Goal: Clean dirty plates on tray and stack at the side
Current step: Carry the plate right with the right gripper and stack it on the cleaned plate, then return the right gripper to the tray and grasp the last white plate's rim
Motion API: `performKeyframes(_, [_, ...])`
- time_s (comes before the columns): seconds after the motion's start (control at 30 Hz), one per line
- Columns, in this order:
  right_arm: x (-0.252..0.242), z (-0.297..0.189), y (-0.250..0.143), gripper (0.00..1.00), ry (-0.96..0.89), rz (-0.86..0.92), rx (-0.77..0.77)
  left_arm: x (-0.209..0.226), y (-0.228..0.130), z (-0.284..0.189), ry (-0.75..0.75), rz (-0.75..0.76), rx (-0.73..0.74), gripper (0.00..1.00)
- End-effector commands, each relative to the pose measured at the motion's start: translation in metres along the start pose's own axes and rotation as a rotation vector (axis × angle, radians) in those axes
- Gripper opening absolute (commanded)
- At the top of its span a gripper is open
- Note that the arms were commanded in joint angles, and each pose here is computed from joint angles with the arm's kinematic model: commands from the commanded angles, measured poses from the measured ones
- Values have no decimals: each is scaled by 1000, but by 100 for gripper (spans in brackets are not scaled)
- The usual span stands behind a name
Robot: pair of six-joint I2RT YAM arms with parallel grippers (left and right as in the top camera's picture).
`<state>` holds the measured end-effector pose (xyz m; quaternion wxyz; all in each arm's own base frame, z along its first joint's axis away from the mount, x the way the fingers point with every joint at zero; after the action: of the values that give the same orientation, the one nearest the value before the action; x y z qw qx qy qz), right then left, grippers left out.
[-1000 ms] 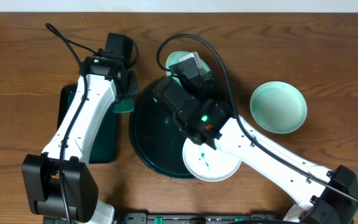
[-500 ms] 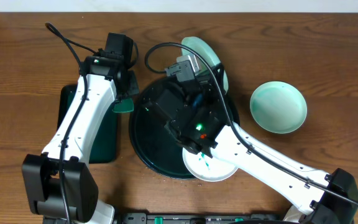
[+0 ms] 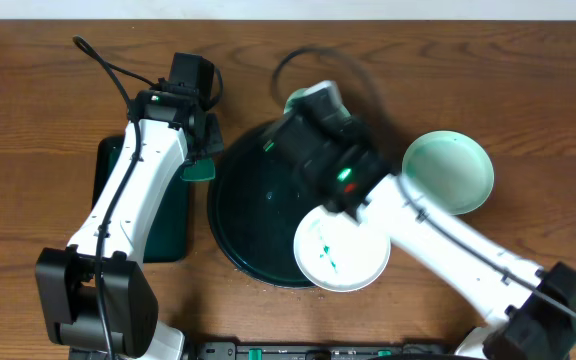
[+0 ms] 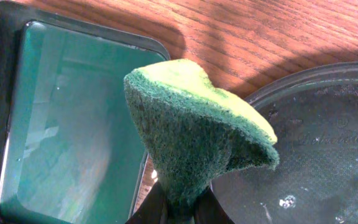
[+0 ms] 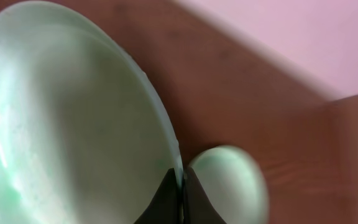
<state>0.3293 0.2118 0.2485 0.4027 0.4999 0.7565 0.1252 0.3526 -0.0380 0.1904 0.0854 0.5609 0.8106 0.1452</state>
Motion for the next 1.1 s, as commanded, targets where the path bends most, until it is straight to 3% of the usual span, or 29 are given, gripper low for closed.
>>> performKeyframes(0.0, [-1,14,-2,1,410,186,106,2,-2,4,17,-4,11,7])
performKeyframes(0.1, [-24,27,-9,1,567,290,178,2,-2,4,17,-4,11,7])
performKeyframes(0.2, [-61,37,-26,1,603,400,259,2,-2,4,17,-4,11,7])
performKeyframes(0.4, [-162,49,-89,1,399,644,454,2,-2,4,16,-4,11,7])
performKeyframes(0.63, [-227,65,-169,1,146,878,646,2,-2,4,16,-4,11,7])
performKeyframes(0.77, [-223,85,-200,1,99,975,674,2,-2,4,16,-4,11,7])
performKeyframes(1.07, [-186,123,-226,4,170,955,595,2,-2,4,16,-5,11,7])
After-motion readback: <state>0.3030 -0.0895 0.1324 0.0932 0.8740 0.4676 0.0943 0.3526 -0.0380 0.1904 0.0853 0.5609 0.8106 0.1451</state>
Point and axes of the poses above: each gripper's point midway between its finger pads, its own z axis out along the fingers, its own x axis along the line the jaws close on, y = z × x, the point moved 6 cm from there along -z, back along the fingers, and after that the axes turned 4 degrees about -z, right-handed, at the moved point
